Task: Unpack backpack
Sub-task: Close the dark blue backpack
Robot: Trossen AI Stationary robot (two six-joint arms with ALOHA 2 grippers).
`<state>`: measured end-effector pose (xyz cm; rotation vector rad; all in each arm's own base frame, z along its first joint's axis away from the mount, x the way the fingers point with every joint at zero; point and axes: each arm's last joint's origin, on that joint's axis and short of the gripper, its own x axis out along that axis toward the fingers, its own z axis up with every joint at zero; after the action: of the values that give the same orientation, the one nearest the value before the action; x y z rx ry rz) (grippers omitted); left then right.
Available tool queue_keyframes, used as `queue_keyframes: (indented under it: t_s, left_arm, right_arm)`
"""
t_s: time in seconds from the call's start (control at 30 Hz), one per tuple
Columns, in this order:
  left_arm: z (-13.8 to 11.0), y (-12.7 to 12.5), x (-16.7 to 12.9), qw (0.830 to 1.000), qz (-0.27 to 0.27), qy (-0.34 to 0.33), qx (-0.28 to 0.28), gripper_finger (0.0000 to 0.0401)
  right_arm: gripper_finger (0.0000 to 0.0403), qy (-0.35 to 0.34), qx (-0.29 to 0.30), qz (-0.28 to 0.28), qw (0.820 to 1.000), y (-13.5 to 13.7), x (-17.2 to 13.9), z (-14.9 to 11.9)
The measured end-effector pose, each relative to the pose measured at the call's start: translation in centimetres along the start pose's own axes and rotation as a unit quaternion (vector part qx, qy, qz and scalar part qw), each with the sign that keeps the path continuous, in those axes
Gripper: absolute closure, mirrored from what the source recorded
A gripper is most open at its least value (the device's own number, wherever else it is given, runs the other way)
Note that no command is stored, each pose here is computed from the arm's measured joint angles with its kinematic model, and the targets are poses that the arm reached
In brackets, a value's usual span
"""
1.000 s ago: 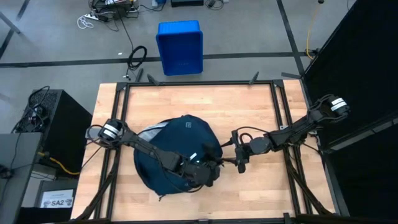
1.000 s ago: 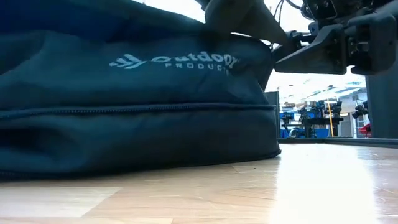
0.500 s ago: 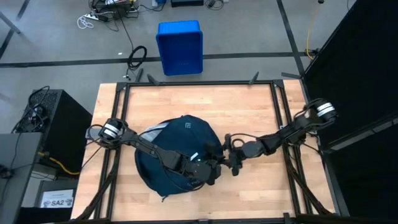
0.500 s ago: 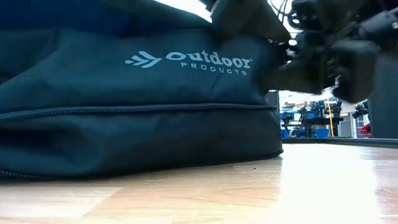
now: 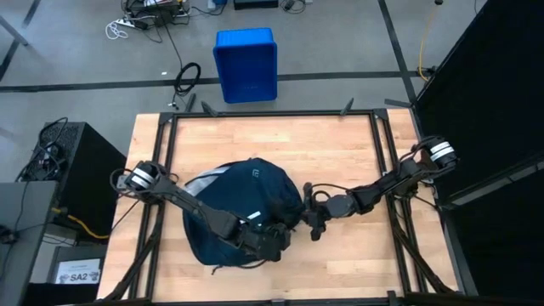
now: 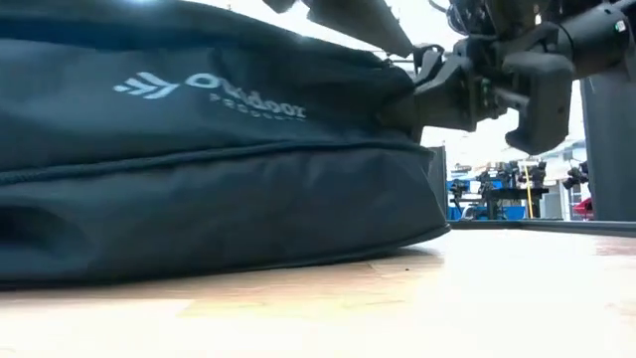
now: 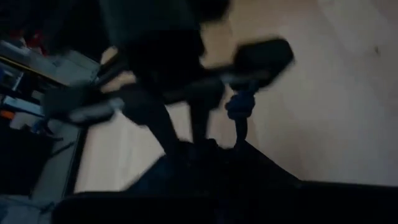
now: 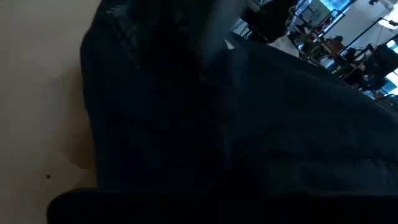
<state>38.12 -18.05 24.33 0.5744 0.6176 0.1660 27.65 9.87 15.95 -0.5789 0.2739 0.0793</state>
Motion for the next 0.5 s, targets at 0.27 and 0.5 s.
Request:
queue_keyframes:
  t_s: [0.27, 0.5]
  left_arm:
    - [-1.2, -1.6, -1.4, 0.998, -0.015, 0.053, -0.033, 0.0401]
    - [-1.4, -2.9, -2.8, 0.998, -0.001, 0.055, -0.022, 0.0401]
  right_arm:
    - [0.0403, -0.002, 0.019, -0.002, 1.0, -0.8, -0.9, 0.8]
    - [0.0403, 0.018, 0.025, -0.024, 0.999, -1.4, -1.1, 0.6]
